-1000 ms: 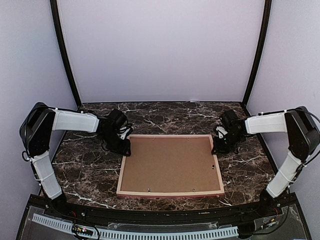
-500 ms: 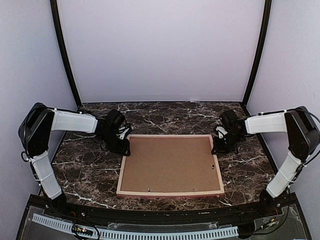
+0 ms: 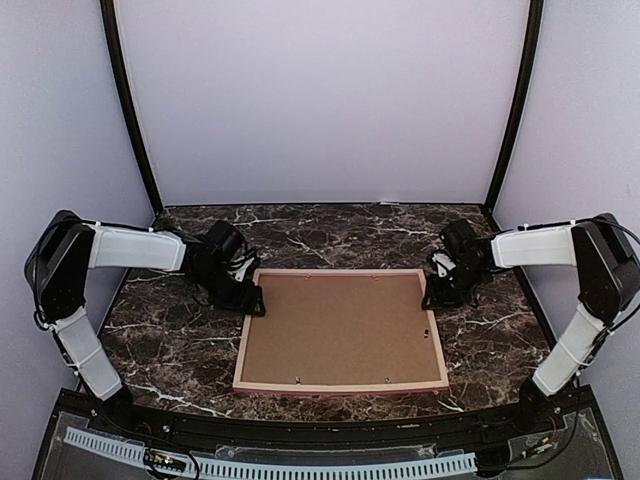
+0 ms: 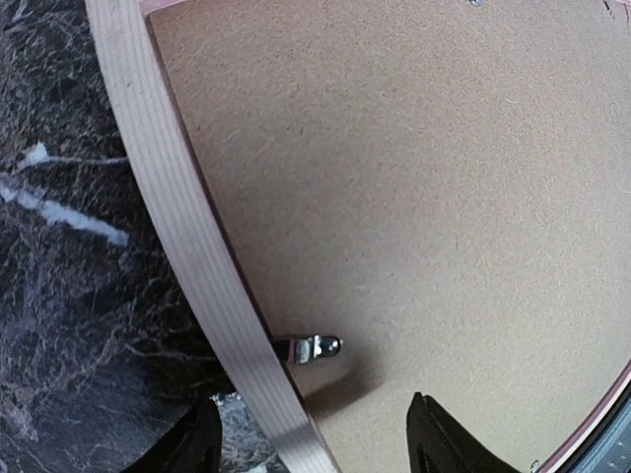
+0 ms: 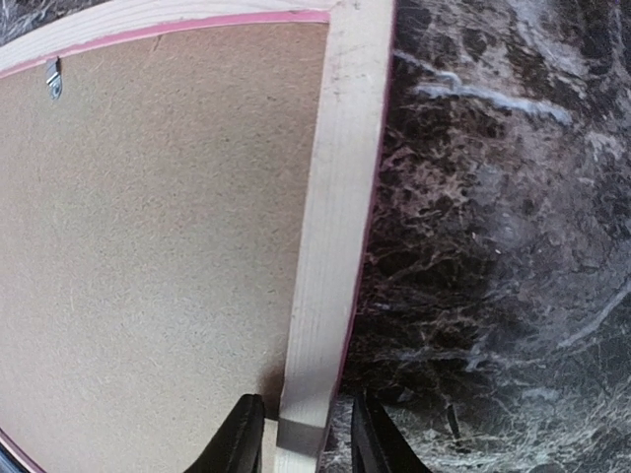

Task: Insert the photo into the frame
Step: Press the fastener onto the backboard.

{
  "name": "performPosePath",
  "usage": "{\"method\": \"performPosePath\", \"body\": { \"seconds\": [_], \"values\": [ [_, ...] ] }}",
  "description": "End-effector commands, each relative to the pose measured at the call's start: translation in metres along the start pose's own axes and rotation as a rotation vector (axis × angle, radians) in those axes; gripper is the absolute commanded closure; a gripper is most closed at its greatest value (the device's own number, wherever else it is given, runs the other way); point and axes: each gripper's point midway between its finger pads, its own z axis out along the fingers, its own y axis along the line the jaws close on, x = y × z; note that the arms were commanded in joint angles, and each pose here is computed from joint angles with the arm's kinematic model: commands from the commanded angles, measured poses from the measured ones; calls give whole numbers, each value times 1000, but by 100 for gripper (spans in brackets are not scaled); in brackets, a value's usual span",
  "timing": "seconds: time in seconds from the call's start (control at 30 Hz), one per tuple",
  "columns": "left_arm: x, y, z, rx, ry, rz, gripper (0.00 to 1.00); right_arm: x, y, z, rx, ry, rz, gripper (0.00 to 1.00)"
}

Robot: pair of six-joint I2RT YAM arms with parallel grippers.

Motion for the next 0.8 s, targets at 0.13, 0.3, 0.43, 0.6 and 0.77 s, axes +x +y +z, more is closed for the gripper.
{"method": "performPosePath", "body": {
  "seconds": [0.13, 0.3, 0.43, 0.6, 0.77],
  "values": [
    [29, 6, -14, -10, -10, -119, 38, 10, 4, -19, -25, -7, 20, 55],
    [35, 6, -14, 5, -35, -151, 47, 30, 6, -20, -38, 12, 32, 44],
    [36, 6, -12, 16, -45, -175, 51, 45, 11, -18, -47, 26, 39, 41],
    [37, 4, -7, 24, -44, -189, 54, 56, 14, -16, -47, 30, 47, 40],
    [38, 4, -2, 10, -39, -201, 61, 60, 14, -14, -43, 30, 55, 40]
  ]
}}
